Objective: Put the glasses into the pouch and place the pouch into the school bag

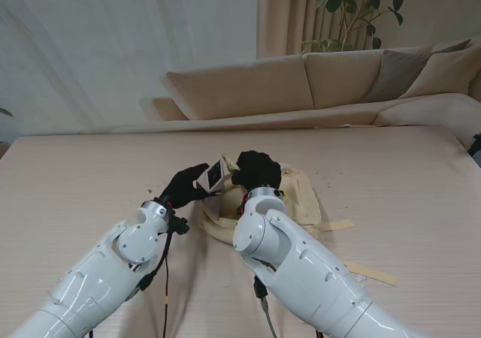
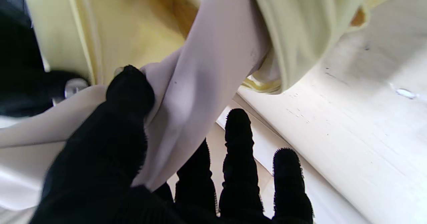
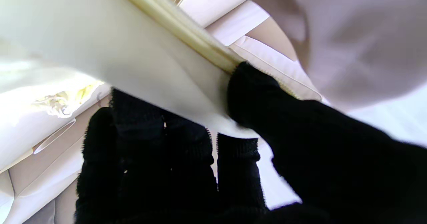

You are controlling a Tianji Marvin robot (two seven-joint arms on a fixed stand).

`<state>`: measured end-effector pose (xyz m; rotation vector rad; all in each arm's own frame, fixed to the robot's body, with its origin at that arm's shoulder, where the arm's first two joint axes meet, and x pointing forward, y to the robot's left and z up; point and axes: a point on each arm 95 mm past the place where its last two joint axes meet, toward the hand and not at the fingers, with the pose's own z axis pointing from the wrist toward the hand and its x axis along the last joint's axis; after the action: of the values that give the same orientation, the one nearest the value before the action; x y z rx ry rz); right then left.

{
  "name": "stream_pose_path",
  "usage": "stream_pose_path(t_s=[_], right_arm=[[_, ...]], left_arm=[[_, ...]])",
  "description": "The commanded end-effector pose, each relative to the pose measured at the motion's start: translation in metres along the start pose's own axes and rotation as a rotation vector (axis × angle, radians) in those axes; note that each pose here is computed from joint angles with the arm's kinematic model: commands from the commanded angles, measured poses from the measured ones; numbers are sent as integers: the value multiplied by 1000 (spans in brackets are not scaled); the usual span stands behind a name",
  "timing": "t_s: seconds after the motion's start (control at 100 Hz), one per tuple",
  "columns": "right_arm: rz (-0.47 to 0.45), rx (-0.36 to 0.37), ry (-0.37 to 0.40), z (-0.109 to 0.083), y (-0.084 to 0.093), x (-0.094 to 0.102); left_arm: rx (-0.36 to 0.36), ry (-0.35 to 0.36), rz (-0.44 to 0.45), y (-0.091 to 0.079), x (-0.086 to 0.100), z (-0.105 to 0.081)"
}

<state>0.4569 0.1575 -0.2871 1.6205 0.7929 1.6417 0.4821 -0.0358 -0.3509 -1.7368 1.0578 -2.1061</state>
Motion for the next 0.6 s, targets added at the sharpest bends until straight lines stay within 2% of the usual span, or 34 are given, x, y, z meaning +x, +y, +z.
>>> stream_pose_path(t_s=[0.0,0.19,0.26,0.35,0.47,0.59], right_arm=[[-1,0,4,0,1,1],[17,2,-15,-1,1,3],[33,6,-29,-2,0,4],[41,4,-35,-2,0,3],[46,2,-39,-2,1,2],[49,-8,-37,-1,3,1]], left_arm=[[10,0,-85,1,16,9],[15,-2,-145,2,21,16],[-10,3,-131,3,20,17],[-58,31,-31,4,13,16],[-89,63,72,4,5,16],[-138,124,195,3,1,16]])
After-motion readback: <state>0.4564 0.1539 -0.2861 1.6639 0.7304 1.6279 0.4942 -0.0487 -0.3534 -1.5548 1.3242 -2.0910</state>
